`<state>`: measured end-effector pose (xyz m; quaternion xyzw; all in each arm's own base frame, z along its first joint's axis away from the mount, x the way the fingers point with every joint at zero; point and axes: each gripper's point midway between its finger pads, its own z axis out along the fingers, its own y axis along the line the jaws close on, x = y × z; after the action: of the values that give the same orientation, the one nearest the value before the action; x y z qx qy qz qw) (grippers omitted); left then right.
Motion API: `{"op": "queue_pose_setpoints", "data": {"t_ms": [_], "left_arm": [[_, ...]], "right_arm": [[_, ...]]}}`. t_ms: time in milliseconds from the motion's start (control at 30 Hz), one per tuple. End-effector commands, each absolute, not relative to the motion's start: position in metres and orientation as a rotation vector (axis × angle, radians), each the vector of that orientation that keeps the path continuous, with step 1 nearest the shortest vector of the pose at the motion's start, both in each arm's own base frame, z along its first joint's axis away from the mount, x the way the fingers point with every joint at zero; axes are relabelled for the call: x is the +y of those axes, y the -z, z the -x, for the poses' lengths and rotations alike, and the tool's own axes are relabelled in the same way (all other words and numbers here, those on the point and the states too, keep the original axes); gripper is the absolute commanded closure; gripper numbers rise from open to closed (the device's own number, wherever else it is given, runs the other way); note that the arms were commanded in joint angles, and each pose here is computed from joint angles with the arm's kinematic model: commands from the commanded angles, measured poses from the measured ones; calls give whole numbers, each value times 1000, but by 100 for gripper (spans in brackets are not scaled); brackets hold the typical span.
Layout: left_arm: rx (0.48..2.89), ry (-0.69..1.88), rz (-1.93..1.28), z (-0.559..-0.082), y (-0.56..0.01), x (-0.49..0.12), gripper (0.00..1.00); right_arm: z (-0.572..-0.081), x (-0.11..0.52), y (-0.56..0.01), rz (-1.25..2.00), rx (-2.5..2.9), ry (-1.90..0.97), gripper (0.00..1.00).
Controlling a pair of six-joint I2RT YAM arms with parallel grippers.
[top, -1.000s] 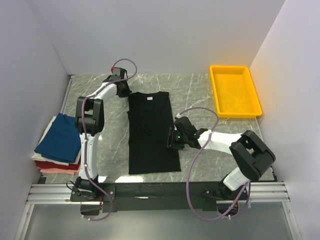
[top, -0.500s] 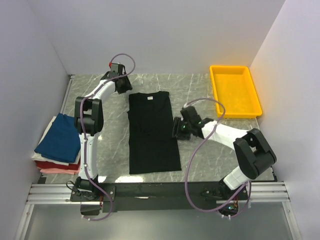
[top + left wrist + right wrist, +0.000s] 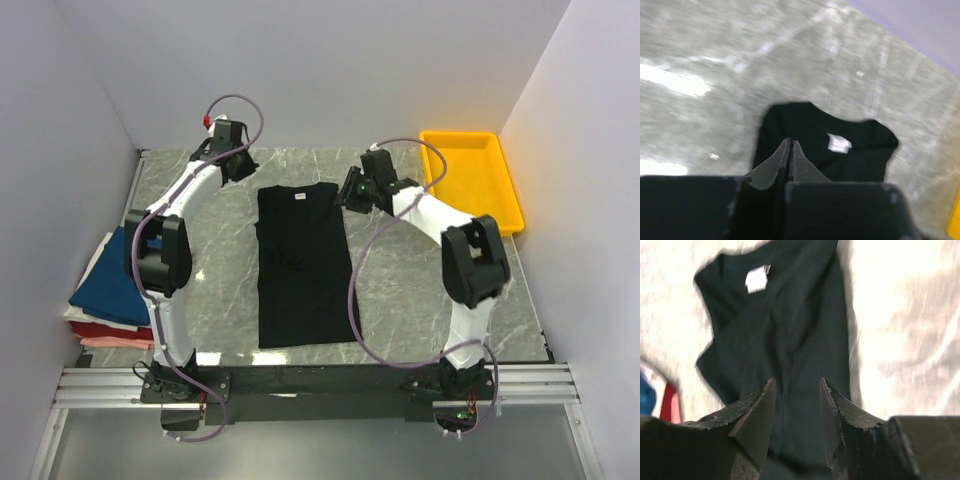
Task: Fold and stack the t-shirts
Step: Fold the tshirt
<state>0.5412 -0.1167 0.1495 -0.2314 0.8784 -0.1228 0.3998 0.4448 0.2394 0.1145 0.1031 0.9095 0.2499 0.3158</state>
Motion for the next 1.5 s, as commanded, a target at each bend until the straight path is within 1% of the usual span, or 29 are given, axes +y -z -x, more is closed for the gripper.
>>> {"op": "queue_pose_setpoints", "data": {"t_ms": [0,33,100,133,200,233,267,400,600,733,767,800,867,900,967,1000,1067,1100,1133,1267,1467], "left_arm": [[2211,376,543,-531,-164,-149,100],[2220,388,534,-530,-161,-153,100],[2234,425,496,-527,-158,-168,100],[2240,434,483,-528,-155,-174,100],[2255,460,439,-527,-152,-188,100],[2269,464,424,-530,-145,-194,100],[2280,470,407,-531,-141,-199,100],[2326,478,333,-536,-119,-223,100],[2360,502,269,-540,-94,-241,100],[2391,489,259,-541,-71,-244,100],[2394,473,263,-541,-68,-242,100],[2403,469,266,-541,-63,-242,100],[2433,456,269,-537,-52,-242,100],[2434,422,285,-538,-47,-236,100],[2441,407,298,-537,-43,-234,100],[2446,391,307,-536,-39,-231,100],[2451,376,312,-536,-37,-229,100],[2451,356,324,-537,-35,-226,100],[2453,349,330,-537,-34,-224,100],[2458,348,359,-538,-32,-217,100],[2442,346,351,-541,-38,-215,100]], "right_arm": [[-473,231,-101,-315,2416,-600,53],[-484,233,-98,-310,2417,-587,53],[-492,232,-88,-310,2433,-547,53],[-500,234,-93,-310,2419,-544,54],[-505,232,-74,-308,2453,-518,55],[-511,235,-77,-293,2445,-526,55],[-512,237,-64,-289,2468,-515,55],[-520,237,-52,-277,2490,-490,54],[-523,237,-35,-254,2516,-464,53],[-523,238,-25,-231,2542,-464,55],[-524,238,-27,-228,2531,-457,57],[-523,238,-26,-224,2532,-455,62],[-521,235,-24,-213,2542,-430,67],[-521,233,-26,-209,2543,-425,72],[-517,230,-22,-198,2565,-403,78],[-517,228,-23,-193,2566,-384,85],[-514,224,-21,-191,2576,-366,90],[-514,217,-19,-213,2579,-331,97],[-513,212,-21,-230,2581,-315,99],[-511,197,-22,-286,2569,-346,100],[-518,196,-29,-290,2563,-363,99]]}}
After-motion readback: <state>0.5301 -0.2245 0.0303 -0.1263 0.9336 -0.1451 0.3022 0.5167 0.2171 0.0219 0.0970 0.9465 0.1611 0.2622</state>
